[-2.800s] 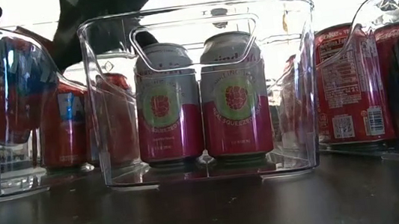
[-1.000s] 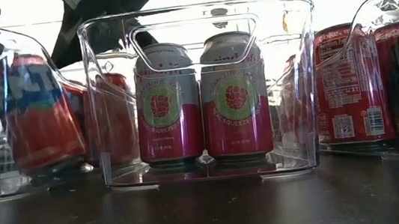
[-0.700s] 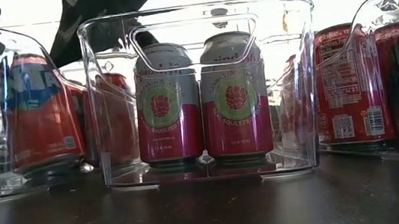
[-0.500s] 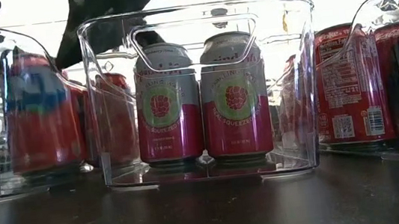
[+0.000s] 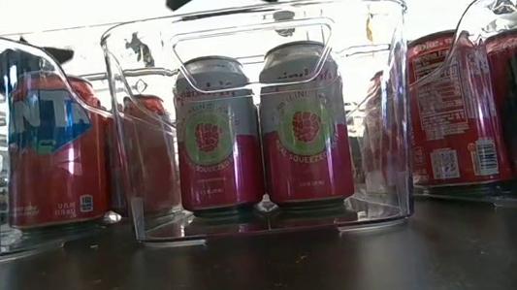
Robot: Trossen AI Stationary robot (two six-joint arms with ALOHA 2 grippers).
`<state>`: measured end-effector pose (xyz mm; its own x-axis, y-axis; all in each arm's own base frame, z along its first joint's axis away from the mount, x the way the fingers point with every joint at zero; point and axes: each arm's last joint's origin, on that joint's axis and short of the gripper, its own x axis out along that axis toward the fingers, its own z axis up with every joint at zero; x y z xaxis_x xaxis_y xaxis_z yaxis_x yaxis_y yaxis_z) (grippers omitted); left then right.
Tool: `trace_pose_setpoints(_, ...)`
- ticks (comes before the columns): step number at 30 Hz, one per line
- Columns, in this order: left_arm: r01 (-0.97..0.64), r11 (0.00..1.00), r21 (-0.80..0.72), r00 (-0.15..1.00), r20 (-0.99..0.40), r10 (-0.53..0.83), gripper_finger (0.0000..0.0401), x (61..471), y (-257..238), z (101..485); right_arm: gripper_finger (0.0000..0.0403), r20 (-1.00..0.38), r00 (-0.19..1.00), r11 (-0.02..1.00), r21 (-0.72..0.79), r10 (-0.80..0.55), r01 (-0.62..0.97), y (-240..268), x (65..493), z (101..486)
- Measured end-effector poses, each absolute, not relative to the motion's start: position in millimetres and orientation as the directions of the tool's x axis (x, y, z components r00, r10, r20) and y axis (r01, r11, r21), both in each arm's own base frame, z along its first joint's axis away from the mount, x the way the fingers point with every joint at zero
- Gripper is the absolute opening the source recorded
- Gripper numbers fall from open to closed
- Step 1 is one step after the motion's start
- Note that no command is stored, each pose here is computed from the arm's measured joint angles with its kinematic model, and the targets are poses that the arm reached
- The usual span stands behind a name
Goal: Sort soda cans
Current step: Put the orange soda can into the left transparent bin
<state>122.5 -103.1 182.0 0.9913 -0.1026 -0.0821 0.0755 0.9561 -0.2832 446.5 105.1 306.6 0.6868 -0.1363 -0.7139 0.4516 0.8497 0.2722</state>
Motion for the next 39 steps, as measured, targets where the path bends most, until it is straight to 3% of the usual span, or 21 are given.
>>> trace_pose_setpoints(7,0.134,0.894,-0.428,0.99,0.099,-0.101,0.0393,122,-102,204,0.0,-0.777,0.544,0.67,0.223,-0.316,0.708,88,386,350)
trace_pose_setpoints(14,0.101,0.888,-0.449,0.991,0.124,-0.051,0.0393,123,-92,210,0.0,-0.88,0.256,0.352,0.109,-0.401,0.929,76,327,366)
trace_pose_setpoints(18,0.031,0.915,-0.403,0.998,0.063,-0.006,0.0393,126,-85,217,0.0002,-0.877,0.291,0.356,0.151,-0.383,0.922,75,321,367)
trace_pose_setpoints(28,-0.253,0.963,-0.096,0.922,-0.327,0.209,0.0393,125,-49,276,0.0053,-0.892,0.109,0.302,-0.032,-0.44,0.953,60,307,330)
trace_pose_setpoints(33,-0.361,0.931,-0.053,0.878,-0.358,0.319,0.0393,121,-31,300,0.0096,-0.887,0.004,0.235,-0.118,-0.462,0.965,30,285,315)
trace_pose_setpoints(39,-0.447,0.894,0.019,0.834,-0.354,0.424,0.0393,120,-15,311,0.014,-0.873,-0.064,0.103,-0.13,-0.483,0.986,-15,229,315)
